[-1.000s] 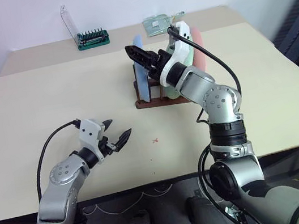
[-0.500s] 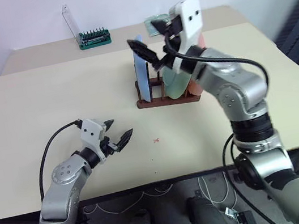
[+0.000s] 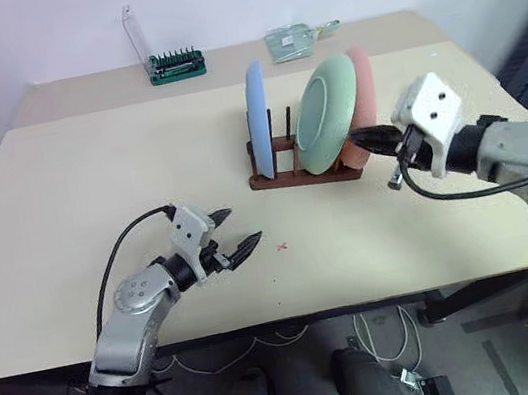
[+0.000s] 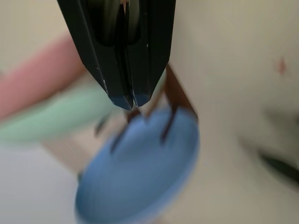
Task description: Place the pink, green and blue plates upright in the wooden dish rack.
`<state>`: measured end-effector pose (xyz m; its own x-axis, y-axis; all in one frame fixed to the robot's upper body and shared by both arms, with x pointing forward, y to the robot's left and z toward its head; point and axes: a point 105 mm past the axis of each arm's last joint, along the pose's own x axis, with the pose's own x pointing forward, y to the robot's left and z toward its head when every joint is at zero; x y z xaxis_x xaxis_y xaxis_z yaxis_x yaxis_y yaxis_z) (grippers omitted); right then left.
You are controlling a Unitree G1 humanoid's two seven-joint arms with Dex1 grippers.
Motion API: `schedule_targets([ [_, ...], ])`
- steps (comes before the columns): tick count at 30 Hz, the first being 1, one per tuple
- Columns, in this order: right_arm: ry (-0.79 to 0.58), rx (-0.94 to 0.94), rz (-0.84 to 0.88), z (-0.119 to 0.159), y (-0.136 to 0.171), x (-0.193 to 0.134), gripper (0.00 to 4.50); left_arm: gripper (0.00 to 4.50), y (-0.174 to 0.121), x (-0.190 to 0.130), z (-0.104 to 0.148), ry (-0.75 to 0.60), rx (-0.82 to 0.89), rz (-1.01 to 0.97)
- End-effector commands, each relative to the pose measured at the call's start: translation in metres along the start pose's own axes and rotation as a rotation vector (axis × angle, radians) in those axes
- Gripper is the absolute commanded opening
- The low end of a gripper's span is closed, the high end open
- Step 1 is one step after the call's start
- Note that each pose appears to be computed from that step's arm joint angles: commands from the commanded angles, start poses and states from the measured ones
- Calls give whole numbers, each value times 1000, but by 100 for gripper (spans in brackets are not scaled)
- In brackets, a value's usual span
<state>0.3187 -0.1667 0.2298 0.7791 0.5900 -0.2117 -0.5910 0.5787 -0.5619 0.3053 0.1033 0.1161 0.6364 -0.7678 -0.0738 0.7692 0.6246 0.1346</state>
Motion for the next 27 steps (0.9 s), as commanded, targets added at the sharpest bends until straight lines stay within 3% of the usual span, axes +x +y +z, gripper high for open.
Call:
schedule_targets([
  [1, 12, -76, -43, 1, -5, 1, 3, 396, -8, 6, 12, -42, 45, -55],
  [8, 22, -83, -65, -6, -8, 19, 3, 396, -8, 3, 10, -41, 39, -20],
  [16, -109, -91, -16, 20, 0, 44, 3, 396, -8, -2, 9, -36, 34, 19],
  [20, -153, -103, 20, 29, 7, 44, 3, 396, -8, -2, 9, -36, 33, 24],
  [27, -94, -120, -21, 15, -4, 30, 3, 396, -8, 3, 12, -39, 33, 7],
])
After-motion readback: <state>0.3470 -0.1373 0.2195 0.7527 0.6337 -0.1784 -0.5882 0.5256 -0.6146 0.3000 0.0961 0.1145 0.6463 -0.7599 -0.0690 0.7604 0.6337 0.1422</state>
